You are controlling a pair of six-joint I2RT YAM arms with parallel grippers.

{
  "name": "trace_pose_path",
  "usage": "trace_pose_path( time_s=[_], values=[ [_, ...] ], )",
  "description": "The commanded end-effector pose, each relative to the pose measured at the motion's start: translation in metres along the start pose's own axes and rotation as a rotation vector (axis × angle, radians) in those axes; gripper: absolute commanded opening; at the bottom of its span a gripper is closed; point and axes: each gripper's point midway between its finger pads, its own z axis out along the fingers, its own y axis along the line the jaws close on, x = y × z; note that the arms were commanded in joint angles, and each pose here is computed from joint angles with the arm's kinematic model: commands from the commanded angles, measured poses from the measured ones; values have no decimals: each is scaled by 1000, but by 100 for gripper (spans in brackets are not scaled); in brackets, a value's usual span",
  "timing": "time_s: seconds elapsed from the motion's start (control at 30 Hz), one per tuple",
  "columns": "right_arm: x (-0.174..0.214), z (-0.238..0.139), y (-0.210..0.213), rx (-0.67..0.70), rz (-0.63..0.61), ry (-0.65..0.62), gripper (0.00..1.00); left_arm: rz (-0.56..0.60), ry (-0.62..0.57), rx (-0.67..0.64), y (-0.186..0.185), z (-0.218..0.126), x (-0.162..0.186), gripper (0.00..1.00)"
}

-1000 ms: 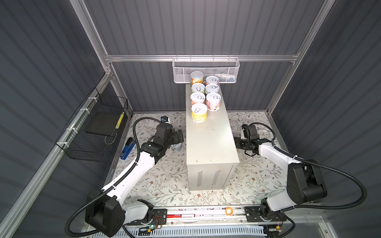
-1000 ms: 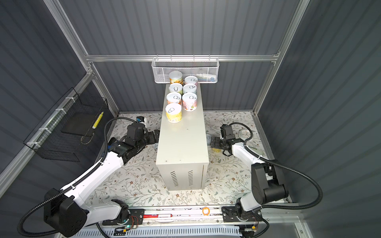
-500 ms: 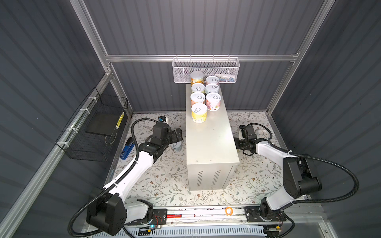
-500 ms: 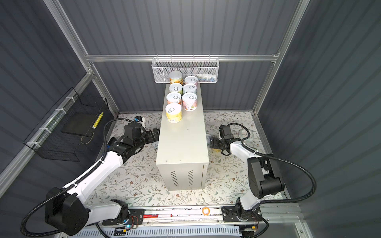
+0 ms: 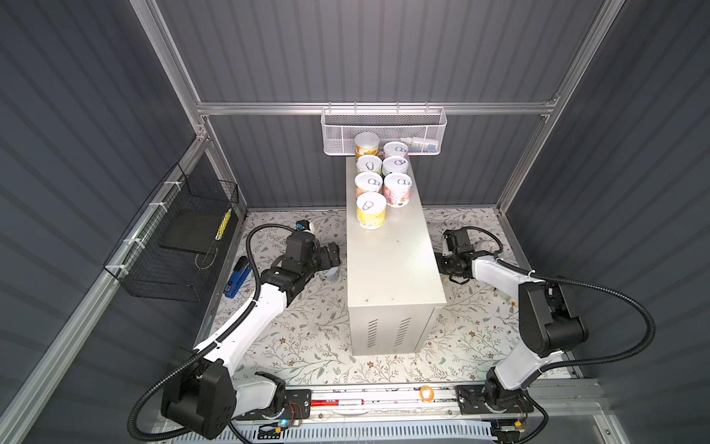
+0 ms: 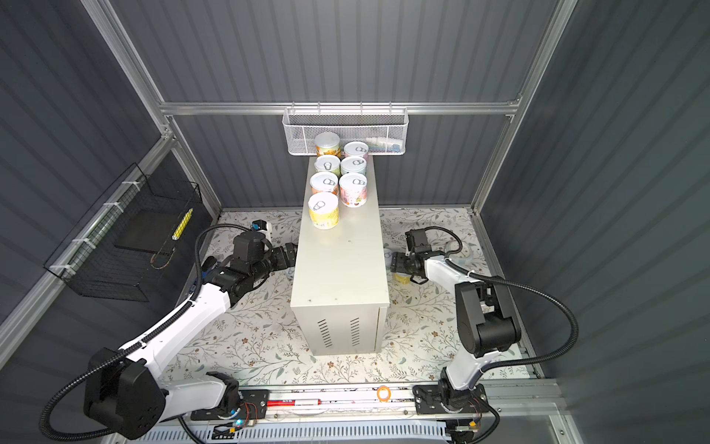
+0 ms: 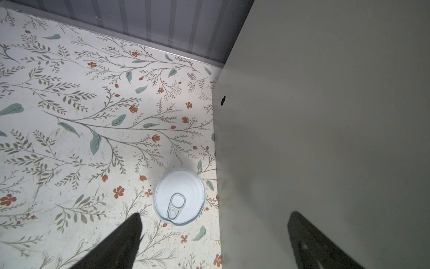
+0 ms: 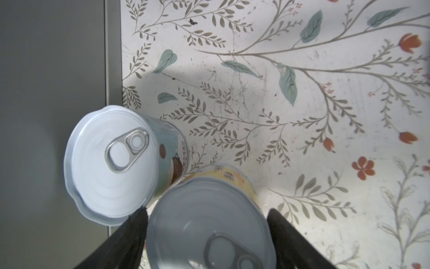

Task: Place and organize the canned foods onto the counter
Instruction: 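Lower the right gripper onto the yellow-labelled floor can and grasp it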

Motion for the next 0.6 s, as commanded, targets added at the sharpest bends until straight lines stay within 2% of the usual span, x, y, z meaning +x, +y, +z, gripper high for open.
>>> trace_pose_path(
  time_s=[0.0,0.33,0.57],
  values=[
    [8,1,-5,20,3,42,83,-10,-3,1,2,-3,0,99],
    [17,-4,-12,59,11,69,83,-11,6,5,0,3,-1,98],
    [12,13,-13,82,16,107,83,-8,24,1,0,9,2,98]
  ],
)
